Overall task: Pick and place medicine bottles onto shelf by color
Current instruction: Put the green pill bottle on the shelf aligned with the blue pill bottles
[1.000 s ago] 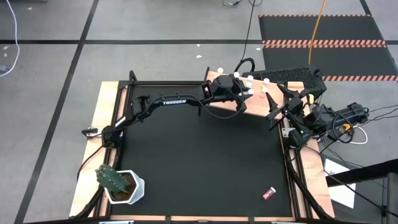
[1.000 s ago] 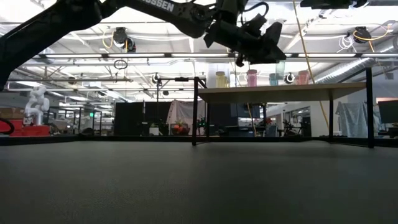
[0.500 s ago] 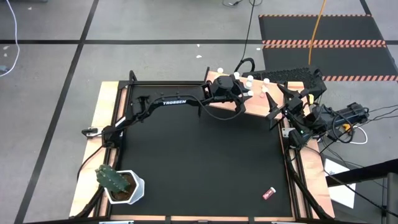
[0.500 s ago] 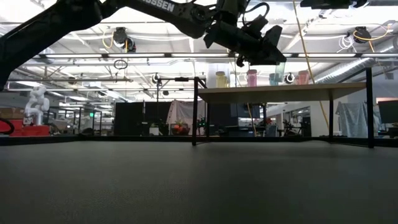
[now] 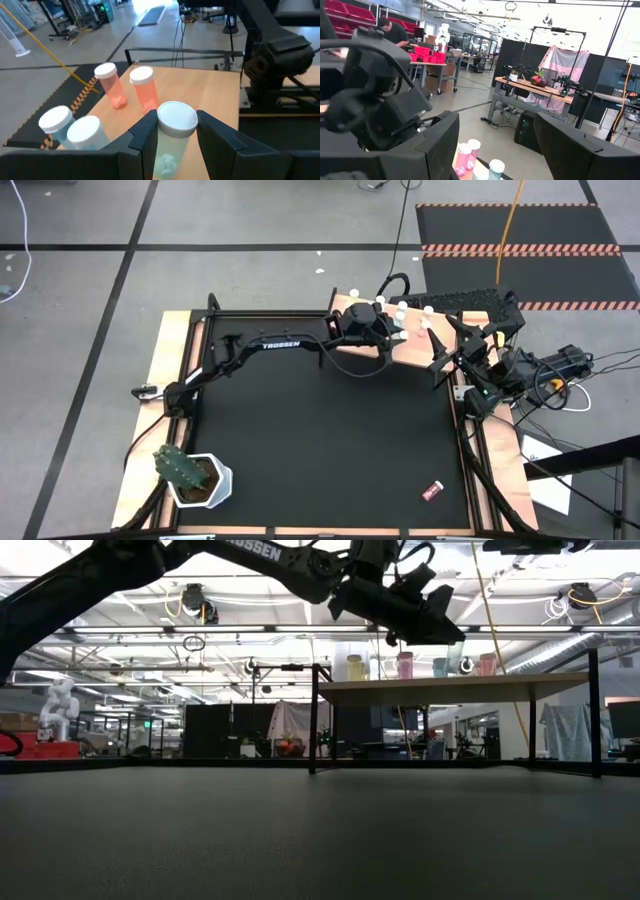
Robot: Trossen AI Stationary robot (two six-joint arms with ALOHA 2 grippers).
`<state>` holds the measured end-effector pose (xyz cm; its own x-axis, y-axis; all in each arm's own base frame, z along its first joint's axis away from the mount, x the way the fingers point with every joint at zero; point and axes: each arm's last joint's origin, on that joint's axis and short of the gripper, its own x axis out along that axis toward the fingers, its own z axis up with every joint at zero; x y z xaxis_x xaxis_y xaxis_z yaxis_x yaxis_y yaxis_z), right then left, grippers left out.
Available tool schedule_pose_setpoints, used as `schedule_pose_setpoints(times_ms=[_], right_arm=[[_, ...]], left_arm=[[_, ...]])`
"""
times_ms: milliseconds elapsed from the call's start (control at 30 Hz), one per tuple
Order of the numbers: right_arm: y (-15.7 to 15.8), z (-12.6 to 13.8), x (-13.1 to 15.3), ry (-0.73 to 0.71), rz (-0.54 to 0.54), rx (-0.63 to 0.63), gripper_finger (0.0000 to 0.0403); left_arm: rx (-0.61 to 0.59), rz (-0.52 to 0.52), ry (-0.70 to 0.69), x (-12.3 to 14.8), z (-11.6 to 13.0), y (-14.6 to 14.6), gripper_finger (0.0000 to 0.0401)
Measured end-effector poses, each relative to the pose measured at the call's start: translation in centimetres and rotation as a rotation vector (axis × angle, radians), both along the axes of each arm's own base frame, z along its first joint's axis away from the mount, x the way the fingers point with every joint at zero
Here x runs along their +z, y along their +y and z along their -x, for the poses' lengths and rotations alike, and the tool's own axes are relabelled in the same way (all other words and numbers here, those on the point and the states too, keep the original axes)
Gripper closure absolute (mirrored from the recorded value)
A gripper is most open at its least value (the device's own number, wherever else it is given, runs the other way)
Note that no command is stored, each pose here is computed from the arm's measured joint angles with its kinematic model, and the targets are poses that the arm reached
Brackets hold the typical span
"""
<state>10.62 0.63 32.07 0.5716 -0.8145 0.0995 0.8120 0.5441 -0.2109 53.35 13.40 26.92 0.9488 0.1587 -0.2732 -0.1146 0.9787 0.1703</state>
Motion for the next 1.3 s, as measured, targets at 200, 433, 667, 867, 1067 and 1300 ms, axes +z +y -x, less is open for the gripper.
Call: schedule_pose_setpoints(times_ms=[200,433,667,867,1067,1300], right_arm=[[0.0,0.0,0.0,-0.011,-0.007,0.002,0.0149],[0.0,0.0,0.0,-0.025,-0.019,0.005,0.0149],[0.0,0.0,0.0,-0.02,-0.015,0.004,0.0149],[0.0,0.0,-0.1,-0.014,-0.019,-0.017,0.0149],[0.0,0.0,-0.1,-0.012,-0.018,-0.017,0.015],[0.0,0.0,-0.1,-0.012,-0.018,-0.017,0.0149]], left_arm=[[0.006,0.004,-0.013,-1.2,-0.6,0.2,0.0274],[0.01,-0.011,-0.024,-1.2,-0.7,0.2,0.0274],[0.043,0.006,-0.017,-1.3,-0.5,0.5,0.0274],[0.046,0.016,-0.017,-1.3,-0.5,0.5,0.0274],[0.046,0.018,-0.013,-1.3,-0.5,0.5,0.0274],[0.047,0.021,0.0,-1.4,-0.5,0.5,0.0274]])
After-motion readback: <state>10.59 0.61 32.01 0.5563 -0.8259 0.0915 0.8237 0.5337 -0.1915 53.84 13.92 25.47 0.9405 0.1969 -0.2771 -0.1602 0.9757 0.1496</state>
